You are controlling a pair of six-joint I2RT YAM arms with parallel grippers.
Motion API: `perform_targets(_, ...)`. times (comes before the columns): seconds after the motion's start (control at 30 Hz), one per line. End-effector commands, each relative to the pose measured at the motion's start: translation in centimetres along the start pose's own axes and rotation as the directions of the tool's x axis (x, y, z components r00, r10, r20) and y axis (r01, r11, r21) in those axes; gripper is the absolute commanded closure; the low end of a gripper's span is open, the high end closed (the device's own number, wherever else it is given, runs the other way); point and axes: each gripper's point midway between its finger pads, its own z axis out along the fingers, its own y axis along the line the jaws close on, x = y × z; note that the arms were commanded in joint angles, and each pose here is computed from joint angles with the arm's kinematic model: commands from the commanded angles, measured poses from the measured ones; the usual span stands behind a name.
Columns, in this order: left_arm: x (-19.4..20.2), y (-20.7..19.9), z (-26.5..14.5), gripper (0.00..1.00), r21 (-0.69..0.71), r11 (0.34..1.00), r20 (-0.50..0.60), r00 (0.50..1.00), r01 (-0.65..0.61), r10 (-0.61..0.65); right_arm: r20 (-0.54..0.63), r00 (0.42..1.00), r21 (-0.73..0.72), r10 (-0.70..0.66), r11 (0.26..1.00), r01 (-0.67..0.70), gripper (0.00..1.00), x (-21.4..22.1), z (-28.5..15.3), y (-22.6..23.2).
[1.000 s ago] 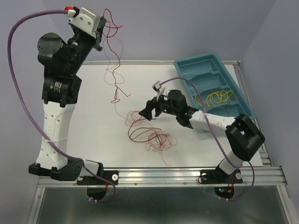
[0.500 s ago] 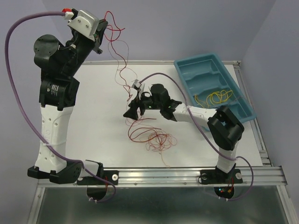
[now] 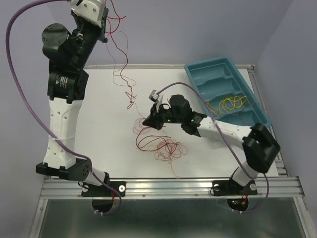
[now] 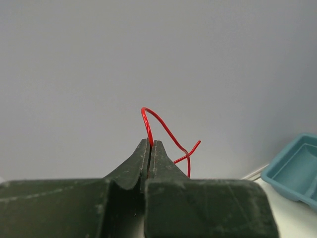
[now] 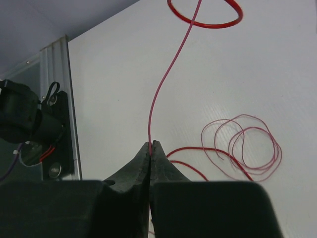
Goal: Untangle the cables
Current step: Untie the cable.
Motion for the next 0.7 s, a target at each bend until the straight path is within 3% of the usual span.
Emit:
perform_targets(0.0,3.2,3.7,2.6,1.0,-0.144,0.989,-0.05,0.998,-0.042,0.035,0.178,0.981,0.105,-0.072,0.993,0.054,0.99,-5.4,-5.9,2.2)
perform_targets(0.1,7.1,6.8,4.0,1.0,-0.206,0.976,-0.122,0.992,-0.063,0.039,0.298,0.95,0.245,-0.09,0.969,0.015,0.99,-7.3,-11.5,2.7)
perform_targets(0.17,11.3,9.7,4.6,1.0,-0.253,0.966,-0.201,0.98,-0.061,0.009,0.415,0.904,0.394,-0.104,0.916,-0.075,1.0,-8.7,-16.6,2.0)
perform_targets(0.23,12.5,11.7,4.5,1.0,-0.287,0.956,-0.221,0.975,-0.065,0.0,0.47,0.875,0.489,-0.116,0.859,-0.149,0.99,-8.7,-20.2,1.3)
perform_targets(0.27,13.4,12.1,4.6,1.0,-0.297,0.953,-0.235,0.972,-0.062,-0.01,0.521,0.843,0.566,-0.136,0.794,-0.222,1.0,-9.0,-22.8,0.1)
perform_targets(0.3,14.7,14.1,3.9,1.0,-0.333,0.94,-0.256,0.966,-0.075,-0.014,0.585,0.797,0.569,-0.15,0.776,-0.271,0.99,-9.1,-25.7,0.8)
perform_targets(0.4,17.0,14.4,3.1,1.0,-0.34,0.937,-0.293,0.956,-0.086,-0.019,0.676,0.715,0.585,-0.179,0.721,-0.372,0.99,-8.7,-30.8,1.2)
perform_targets(0.5,16.7,14.6,2.5,1.0,-0.361,0.928,-0.281,0.96,-0.094,-0.012,0.737,0.644,0.582,-0.205,0.676,-0.452,0.99,-8.3,-34.2,1.4)
perform_targets(0.67,16.9,14.2,2.2,1.0,-0.354,0.931,-0.288,0.958,-0.09,-0.017,0.728,0.652,0.587,-0.213,0.685,-0.432,0.99,-9.1,-34.6,2.0)
